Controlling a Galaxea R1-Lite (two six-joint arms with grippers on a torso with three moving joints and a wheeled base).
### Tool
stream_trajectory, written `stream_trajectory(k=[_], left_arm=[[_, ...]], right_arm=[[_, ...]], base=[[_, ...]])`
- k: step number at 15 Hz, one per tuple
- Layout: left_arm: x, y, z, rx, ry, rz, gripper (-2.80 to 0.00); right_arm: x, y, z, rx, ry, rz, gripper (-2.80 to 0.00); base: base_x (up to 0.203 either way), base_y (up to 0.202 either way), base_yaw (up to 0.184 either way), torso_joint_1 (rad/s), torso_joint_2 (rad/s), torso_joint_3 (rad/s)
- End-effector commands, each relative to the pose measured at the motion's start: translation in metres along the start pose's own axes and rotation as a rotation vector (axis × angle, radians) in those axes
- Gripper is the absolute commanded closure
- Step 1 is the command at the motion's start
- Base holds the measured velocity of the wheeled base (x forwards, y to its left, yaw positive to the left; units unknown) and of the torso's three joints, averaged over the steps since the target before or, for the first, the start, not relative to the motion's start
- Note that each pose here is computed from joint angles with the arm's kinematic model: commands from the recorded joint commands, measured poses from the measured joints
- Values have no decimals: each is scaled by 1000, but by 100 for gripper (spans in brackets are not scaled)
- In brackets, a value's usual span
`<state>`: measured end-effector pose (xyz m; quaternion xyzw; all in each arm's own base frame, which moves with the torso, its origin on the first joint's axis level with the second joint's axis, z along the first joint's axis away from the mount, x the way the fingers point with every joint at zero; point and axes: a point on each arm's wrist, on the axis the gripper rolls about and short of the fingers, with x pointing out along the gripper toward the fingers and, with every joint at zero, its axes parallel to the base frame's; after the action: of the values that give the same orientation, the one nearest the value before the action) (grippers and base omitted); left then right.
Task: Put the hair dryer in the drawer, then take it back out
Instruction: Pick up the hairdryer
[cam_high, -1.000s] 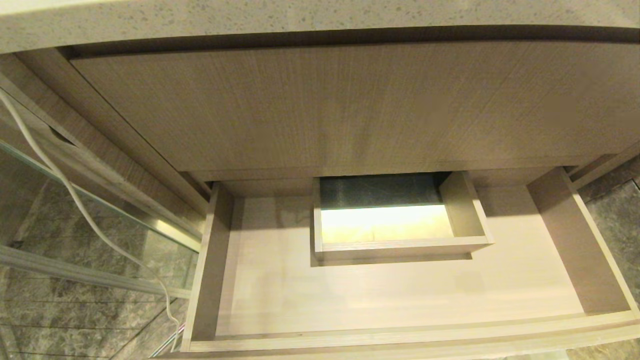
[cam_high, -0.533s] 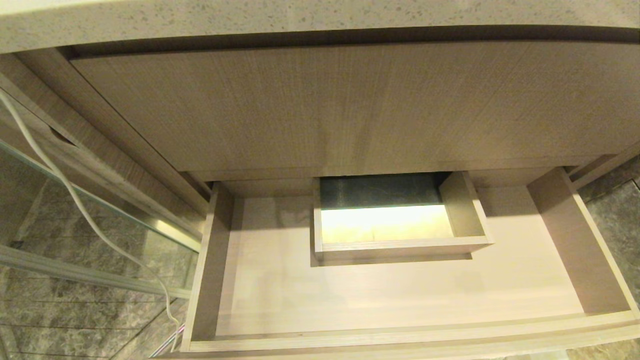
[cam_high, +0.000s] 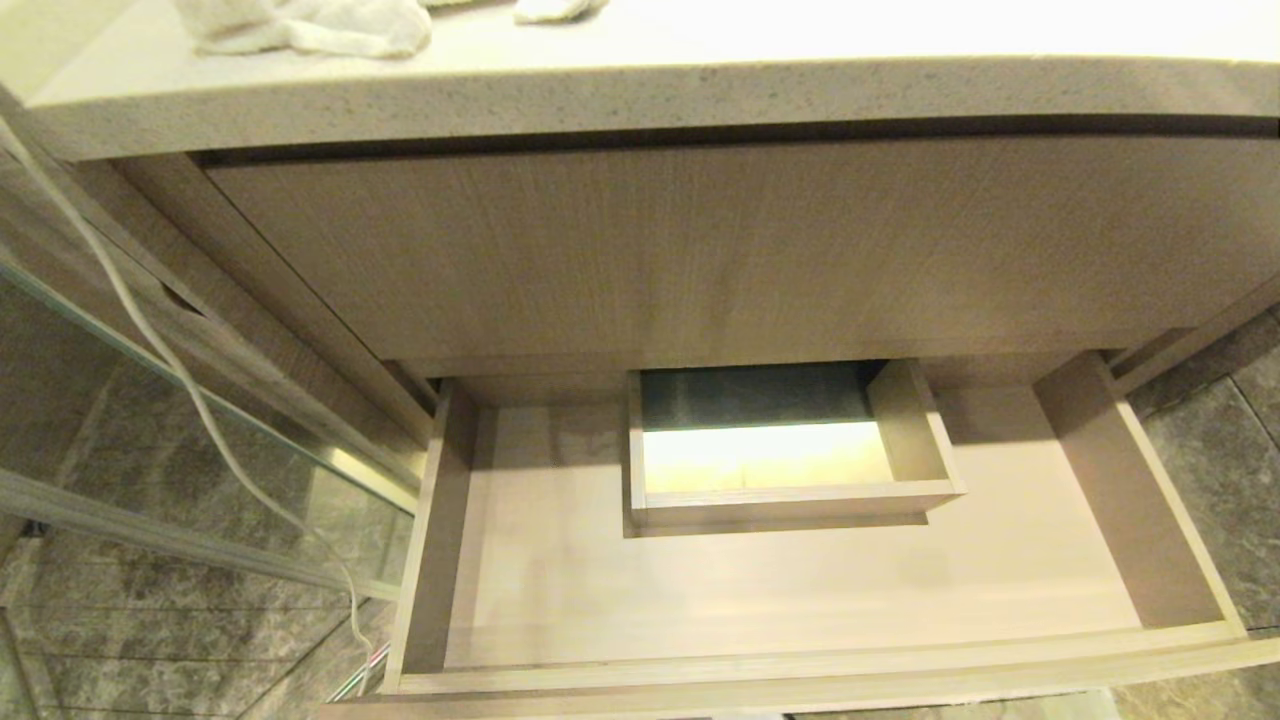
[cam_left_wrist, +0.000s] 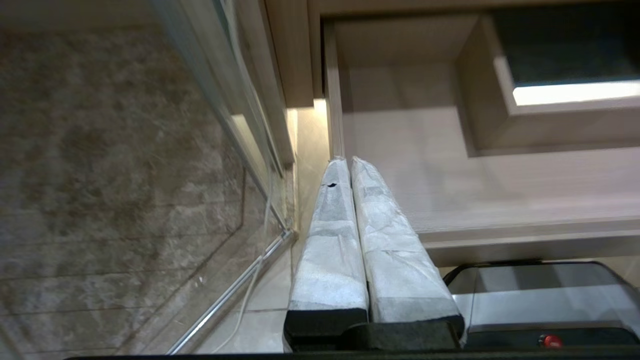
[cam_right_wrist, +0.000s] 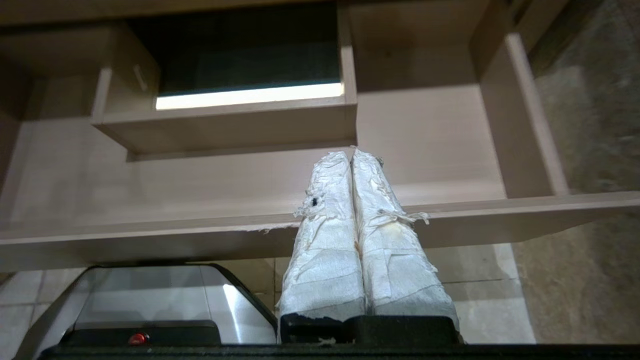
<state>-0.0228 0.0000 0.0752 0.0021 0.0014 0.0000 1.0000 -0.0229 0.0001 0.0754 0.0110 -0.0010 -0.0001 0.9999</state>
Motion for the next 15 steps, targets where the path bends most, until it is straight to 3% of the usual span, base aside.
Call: stream_trajectory(k=[1, 15], left_arm=[[0, 0, 0, 0, 0, 0, 0], [0, 0, 0, 0, 0, 0, 0]], right_arm=[[0, 0, 0, 0, 2, 2, 0], [0, 0, 0, 0, 0, 0, 0]], base=[[0, 0, 0, 69, -477, -205], [0, 0, 0, 319, -521, -245]])
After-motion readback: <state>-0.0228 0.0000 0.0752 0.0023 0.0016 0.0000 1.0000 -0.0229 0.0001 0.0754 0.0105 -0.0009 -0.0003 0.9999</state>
